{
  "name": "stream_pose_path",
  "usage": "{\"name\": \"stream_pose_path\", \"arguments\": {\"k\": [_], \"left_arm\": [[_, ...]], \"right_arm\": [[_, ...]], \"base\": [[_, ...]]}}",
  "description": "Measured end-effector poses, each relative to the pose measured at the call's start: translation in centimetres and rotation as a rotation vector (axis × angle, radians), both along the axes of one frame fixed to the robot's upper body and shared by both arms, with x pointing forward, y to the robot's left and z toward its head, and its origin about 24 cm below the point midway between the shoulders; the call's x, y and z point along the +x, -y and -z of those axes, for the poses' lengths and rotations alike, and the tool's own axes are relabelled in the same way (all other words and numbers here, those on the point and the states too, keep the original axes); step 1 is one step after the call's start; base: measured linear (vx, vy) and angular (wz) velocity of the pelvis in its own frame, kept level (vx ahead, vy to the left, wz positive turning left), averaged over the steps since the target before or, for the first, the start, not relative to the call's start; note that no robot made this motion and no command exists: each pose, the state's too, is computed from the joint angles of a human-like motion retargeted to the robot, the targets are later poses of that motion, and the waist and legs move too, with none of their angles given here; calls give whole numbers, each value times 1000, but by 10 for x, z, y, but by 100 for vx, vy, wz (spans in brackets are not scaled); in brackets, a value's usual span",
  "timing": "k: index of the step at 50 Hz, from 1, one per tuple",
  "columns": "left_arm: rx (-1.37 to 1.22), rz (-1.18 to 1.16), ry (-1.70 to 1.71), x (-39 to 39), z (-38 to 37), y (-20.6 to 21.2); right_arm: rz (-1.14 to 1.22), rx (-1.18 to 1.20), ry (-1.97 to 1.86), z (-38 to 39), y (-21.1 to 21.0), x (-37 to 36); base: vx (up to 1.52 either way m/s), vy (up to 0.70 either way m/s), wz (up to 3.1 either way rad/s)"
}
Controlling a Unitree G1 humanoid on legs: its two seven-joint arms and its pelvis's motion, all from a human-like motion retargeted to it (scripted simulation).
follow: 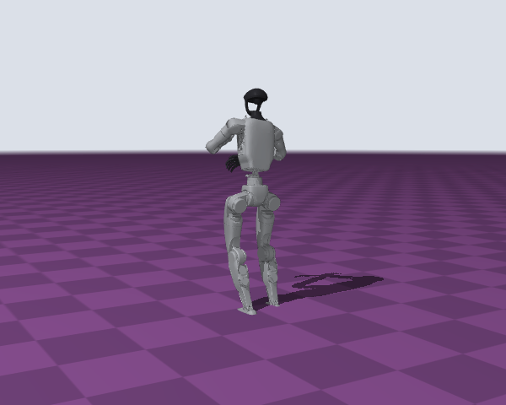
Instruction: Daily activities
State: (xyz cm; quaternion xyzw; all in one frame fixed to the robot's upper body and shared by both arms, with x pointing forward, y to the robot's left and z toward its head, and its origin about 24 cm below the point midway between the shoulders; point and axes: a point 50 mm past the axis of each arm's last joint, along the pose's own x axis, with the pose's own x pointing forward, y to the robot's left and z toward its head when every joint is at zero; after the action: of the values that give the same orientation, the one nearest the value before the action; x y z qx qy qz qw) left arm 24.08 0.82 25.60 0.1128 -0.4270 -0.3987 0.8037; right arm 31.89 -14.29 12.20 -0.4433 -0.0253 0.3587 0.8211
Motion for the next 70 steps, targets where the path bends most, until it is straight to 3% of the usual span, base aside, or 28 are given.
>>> {"name": "stream_pose_path", "arguments": {"k": [15, 28, 37, 48, 53, 60, 66, 70], "left_arm": [[-174, -18, -241, 16, 16, -2], [-531, -282, -811, 49, 111, -64], [-628, -234, -1049, 48, 145, -69], [-747, -80, -948, 73, 85, -58], [-813, -226, -870, 80, 78, -88], [-845, -509, -881, 76, 114, -120], [-757, -686, -967, 82, 143, -115], [-696, -672, -913, 98, 121, -98]], "right_arm": [[97, 244, 268, -32, -8, -6], [-12, 562, 832, -132, -26, -54], [-4, 413, 785, -107, -29, -50], [55, -6, 483, -39, -28, 9], [-16, 29, 536, -53, -47, 5], [-120, 264, 786, -105, -78, -21], [-264, 343, 857, -128, -109, -43], [-268, 279, 755, -115, -113, -33]], "base": [[0, 0, 0], [4, -5, -30], [6, -5, -47], [17, -7, -19], [27, -6, -6], [32, -2, -24], [30, -5, -24], [27, -5, 30]]}}
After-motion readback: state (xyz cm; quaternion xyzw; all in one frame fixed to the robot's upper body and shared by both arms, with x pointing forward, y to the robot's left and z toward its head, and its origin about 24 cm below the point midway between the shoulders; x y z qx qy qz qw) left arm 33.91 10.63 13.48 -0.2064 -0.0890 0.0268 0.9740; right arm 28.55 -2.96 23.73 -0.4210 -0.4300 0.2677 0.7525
